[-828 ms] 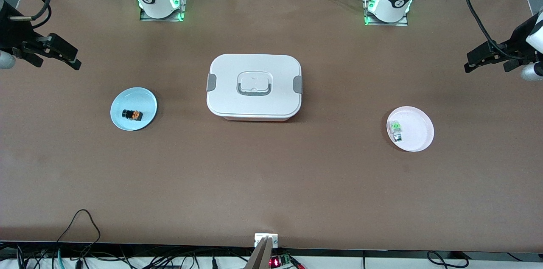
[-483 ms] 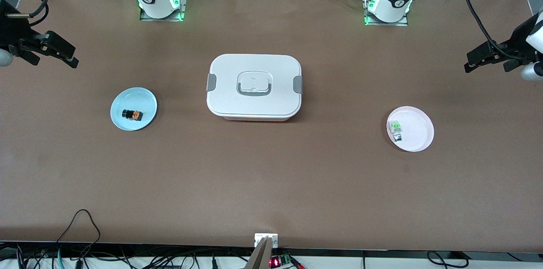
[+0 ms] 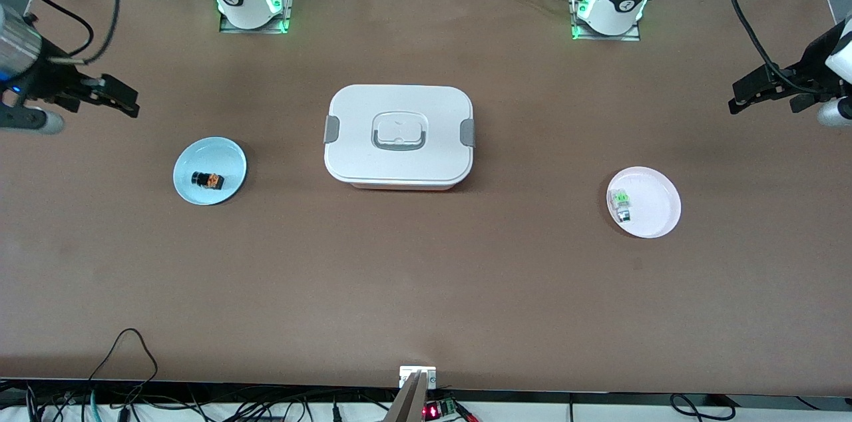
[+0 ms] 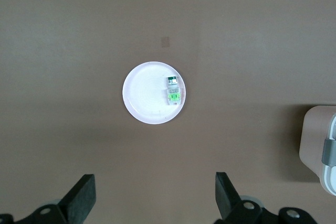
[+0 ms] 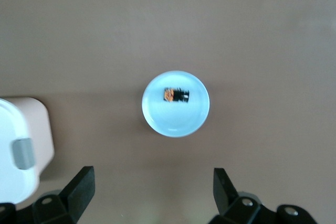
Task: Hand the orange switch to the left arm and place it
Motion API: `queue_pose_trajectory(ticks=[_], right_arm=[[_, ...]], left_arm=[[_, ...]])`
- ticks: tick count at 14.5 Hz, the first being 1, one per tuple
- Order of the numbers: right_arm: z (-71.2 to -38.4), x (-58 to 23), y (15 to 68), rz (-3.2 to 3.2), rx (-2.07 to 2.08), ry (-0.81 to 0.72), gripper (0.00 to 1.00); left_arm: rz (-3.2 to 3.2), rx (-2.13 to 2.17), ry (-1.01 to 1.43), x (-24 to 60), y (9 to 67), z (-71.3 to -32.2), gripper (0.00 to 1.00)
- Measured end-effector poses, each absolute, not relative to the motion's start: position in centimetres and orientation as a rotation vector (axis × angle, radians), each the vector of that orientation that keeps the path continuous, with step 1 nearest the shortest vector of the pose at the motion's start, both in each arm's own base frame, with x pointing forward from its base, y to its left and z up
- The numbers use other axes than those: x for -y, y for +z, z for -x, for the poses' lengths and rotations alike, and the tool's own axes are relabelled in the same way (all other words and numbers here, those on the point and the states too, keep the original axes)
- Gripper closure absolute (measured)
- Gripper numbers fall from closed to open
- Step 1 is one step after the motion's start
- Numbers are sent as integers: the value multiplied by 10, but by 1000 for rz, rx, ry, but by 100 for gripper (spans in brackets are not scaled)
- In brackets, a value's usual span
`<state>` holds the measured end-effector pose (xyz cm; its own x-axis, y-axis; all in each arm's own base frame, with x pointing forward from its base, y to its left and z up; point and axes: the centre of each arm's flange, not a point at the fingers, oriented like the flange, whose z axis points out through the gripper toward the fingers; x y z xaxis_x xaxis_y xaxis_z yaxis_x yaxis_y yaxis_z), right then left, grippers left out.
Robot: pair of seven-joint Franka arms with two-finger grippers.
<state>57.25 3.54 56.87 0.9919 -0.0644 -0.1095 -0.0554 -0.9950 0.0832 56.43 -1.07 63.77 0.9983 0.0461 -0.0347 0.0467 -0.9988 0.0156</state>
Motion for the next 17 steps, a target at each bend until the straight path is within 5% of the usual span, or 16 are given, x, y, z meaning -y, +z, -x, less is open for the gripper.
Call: queue_pose_trajectory(ticks=[4, 7, 17], right_arm=[[-599, -32, 476, -3016, 83, -340, 0], [-613, -16, 406, -3005, 93, -322, 0], [-594, 6, 256, -3032, 81, -282, 0]], left_arm=[[-3124, -72, -54, 11, 638, -564, 0], [-3124, -72, -53, 11, 638, -564, 0], [-3124, -72, -53, 11, 638, -564, 0]])
